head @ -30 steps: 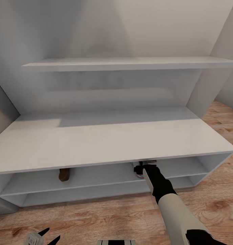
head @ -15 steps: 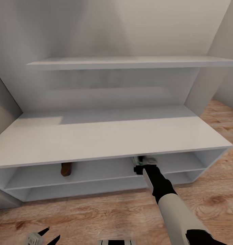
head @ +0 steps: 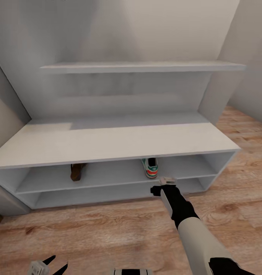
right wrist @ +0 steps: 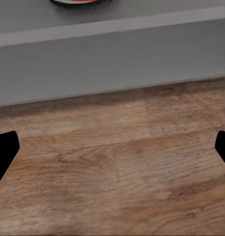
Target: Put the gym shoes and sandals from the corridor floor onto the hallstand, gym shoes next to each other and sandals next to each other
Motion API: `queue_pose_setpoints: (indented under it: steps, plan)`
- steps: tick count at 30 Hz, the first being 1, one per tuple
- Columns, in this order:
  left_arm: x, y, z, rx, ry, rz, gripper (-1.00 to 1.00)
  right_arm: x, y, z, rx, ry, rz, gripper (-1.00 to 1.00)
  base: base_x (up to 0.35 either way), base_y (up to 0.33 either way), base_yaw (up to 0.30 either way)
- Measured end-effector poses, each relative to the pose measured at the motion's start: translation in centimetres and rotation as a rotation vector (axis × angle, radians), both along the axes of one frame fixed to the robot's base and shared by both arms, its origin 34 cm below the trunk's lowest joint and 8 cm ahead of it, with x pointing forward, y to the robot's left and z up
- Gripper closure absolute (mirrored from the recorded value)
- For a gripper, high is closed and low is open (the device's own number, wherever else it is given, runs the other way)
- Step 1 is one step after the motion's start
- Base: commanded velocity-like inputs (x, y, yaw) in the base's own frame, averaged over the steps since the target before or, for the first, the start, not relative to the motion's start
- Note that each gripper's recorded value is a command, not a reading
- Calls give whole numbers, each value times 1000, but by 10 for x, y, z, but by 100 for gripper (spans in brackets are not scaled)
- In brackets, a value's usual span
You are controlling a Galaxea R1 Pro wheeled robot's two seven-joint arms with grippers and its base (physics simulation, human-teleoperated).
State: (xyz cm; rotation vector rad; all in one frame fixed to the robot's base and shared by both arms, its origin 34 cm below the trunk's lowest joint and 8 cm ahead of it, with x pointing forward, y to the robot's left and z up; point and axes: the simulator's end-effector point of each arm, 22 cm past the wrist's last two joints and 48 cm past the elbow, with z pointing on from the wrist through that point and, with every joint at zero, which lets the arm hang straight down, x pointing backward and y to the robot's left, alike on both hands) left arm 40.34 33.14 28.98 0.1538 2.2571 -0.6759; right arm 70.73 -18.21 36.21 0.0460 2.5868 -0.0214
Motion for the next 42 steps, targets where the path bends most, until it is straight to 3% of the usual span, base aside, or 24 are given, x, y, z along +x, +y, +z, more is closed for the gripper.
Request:
queue_pose_setpoints:
  steps: [14, 22, 28, 29, 35, 40, 42]
  plan:
    - [1, 1, 0, 0, -3, 9, -100, -5, 1, -6, 1, 17, 3, -100, -324, -78, 0]
    - [2, 3, 0, 2, -4, 16, -100, -42, 9, -48, 0, 105, 27, -100, -313, -3, 0]
    - [2, 4, 0, 3, -3, 21, -100, -58, 20, -78, 10, 17, 39, -100, -119, 0, 0]
    - [2, 4, 0, 4, -3, 22, -100, -63, 18, -85, 9, 4, 38, -100, -25, 0, 0]
    - [4, 10, -2, 24, 0, 44, -100, -97, -46, -118, -29, -12, 27, -100, -12, 0, 0]
    - [5, 12, -3, 33, 1, 53, -100, -116, -76, -130, 16, -38, 69, -100, -3, 0, 0]
    - [5, 13, -4, 35, 1, 56, -100, -127, -85, -132, 68, -60, 115, -100, -1, 0, 0]
